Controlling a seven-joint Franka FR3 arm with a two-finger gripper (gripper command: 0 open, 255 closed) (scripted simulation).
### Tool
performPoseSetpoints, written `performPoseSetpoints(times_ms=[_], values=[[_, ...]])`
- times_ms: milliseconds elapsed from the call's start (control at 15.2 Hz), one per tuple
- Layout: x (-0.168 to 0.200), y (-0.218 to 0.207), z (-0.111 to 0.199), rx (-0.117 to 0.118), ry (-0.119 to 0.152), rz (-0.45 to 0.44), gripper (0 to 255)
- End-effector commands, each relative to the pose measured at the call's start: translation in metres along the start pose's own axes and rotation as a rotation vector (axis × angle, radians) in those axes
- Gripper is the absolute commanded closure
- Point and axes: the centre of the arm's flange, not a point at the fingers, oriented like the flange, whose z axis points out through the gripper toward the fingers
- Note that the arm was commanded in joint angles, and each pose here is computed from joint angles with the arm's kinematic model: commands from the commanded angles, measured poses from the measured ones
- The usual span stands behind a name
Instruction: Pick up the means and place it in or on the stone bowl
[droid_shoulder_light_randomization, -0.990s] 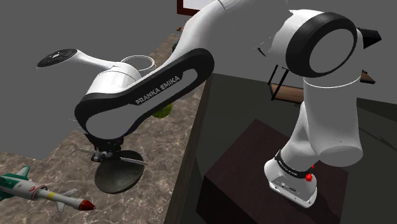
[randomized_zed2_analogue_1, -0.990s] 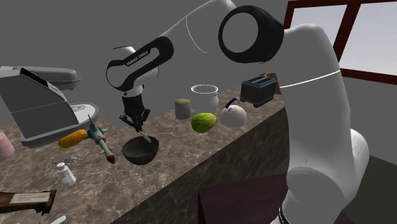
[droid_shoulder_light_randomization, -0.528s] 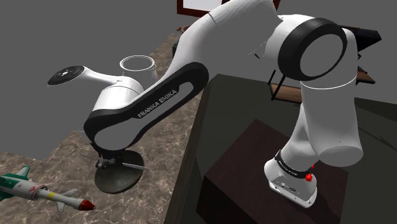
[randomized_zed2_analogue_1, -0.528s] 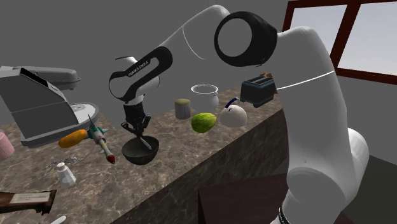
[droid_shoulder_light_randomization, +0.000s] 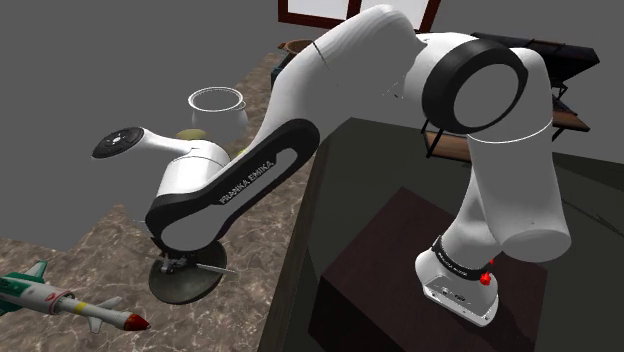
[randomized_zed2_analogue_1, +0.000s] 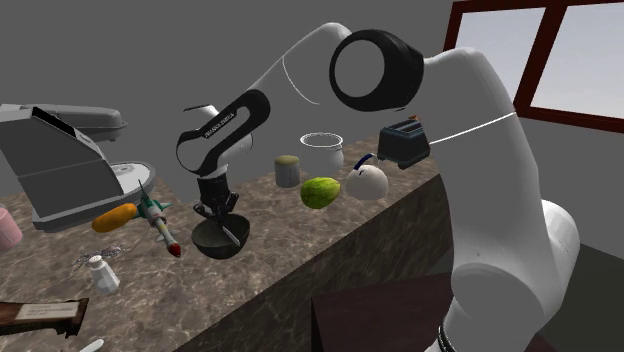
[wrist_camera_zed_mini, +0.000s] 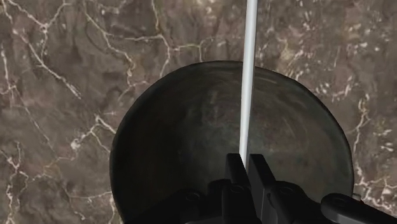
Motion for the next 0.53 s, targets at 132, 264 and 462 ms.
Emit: performPoseSetpoints(times_ms=[132,264,462], values=[[0.0003,0.0003,0.0019,0.000,0.001,0.000,255],[0.0003,0.0003,0.0019,0.000,0.001,0.000,255],[0.0003,0.0003,0.0019,0.000,0.001,0.000,0]])
